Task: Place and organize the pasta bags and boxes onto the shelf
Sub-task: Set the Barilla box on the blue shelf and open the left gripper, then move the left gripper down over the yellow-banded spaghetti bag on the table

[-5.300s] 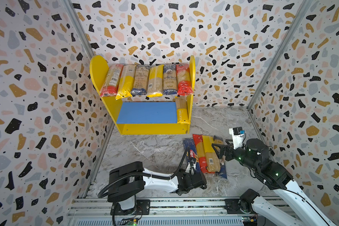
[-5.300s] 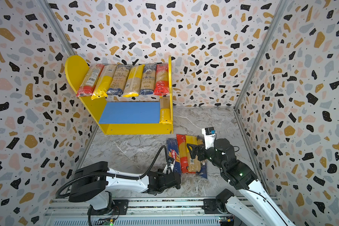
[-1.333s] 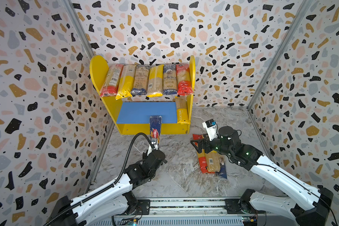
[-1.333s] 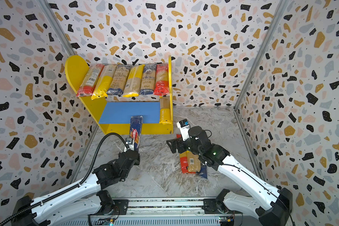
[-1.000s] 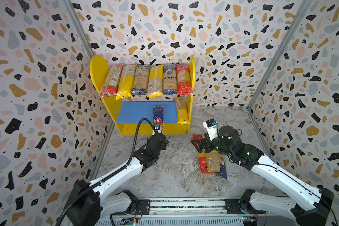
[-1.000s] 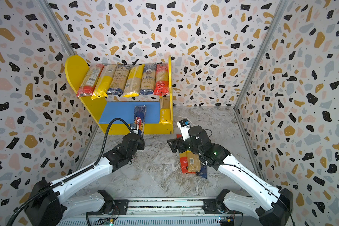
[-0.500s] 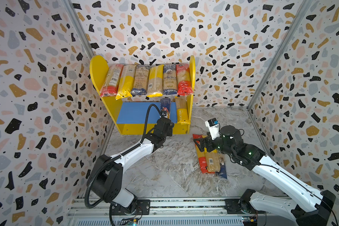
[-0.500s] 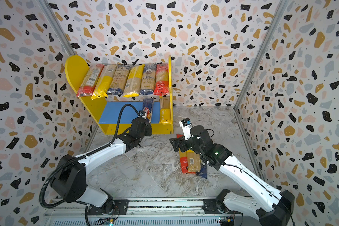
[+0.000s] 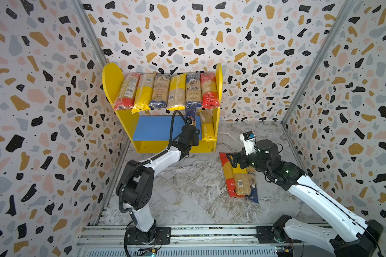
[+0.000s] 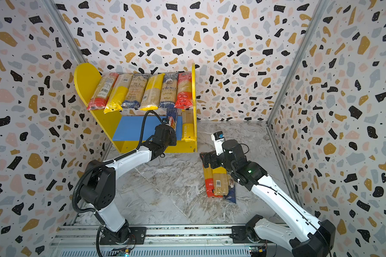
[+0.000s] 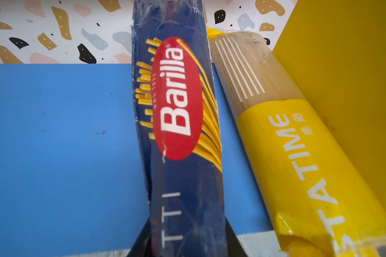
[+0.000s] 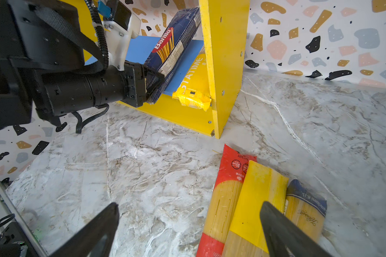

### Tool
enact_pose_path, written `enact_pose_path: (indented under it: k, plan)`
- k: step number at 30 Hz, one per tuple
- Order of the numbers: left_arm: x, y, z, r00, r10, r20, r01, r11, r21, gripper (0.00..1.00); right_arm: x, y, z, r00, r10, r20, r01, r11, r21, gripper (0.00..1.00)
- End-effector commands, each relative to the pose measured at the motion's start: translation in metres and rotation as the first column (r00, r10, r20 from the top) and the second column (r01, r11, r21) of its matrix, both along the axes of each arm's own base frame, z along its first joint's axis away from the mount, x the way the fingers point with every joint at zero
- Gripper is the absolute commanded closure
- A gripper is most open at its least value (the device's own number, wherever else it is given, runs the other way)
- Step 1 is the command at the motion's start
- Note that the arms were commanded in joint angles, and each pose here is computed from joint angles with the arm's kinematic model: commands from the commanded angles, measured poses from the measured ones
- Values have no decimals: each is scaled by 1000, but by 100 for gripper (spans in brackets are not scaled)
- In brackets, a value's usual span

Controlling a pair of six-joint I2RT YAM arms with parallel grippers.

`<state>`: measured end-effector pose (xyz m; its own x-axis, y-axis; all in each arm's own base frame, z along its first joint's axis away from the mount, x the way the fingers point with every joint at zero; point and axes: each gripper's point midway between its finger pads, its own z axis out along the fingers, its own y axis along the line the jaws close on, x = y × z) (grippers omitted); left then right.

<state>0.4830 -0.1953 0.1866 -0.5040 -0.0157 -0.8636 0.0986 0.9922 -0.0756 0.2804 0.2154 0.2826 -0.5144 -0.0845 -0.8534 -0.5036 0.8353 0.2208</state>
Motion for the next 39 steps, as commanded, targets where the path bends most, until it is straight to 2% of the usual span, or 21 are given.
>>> enact_pose_path:
  k: [1,3,5,6,7,10,12,20,30,35,39]
  plan:
    - [26,-5,84,970,29,243,2,992,-127,93,-1,-2,23,999,8,36,-8,1000,15,1]
    - [27,-5,81,971,25,239,5,992,-125,71,0,-3,23,999,7,34,-7,1000,13,1]
    - [25,-6,81,971,17,240,15,991,-131,45,0,-3,22,999,7,33,-7,1000,11,1]
    - [24,-6,83,969,10,246,25,990,-137,36,1,-3,22,999,7,33,-7,1000,10,1]
    - [21,-7,83,969,5,245,31,989,-142,27,1,-3,22,999,6,32,-6,1000,10,1]
    - [16,-3,85,968,9,251,27,990,-138,17,0,-3,22,999,10,32,-10,1000,12,1]
    - [10,0,84,969,10,246,26,989,-143,14,-1,-3,21,999,12,30,-13,1000,13,1]
    - [-20,7,72,977,7,214,39,977,-210,14,-9,-6,12,1000,17,14,-18,1000,23,1]
    - [-83,9,57,982,-11,189,64,958,-281,14,-21,-8,-7,999,33,-23,-32,998,46,1]
    - [-118,-14,43,985,-71,156,113,952,-286,14,-26,-16,-10,1000,10,-23,-9,999,49,1]
    - [-158,-48,23,984,-141,106,164,951,-262,14,-26,-41,-14,995,-101,-16,101,995,-4,1]
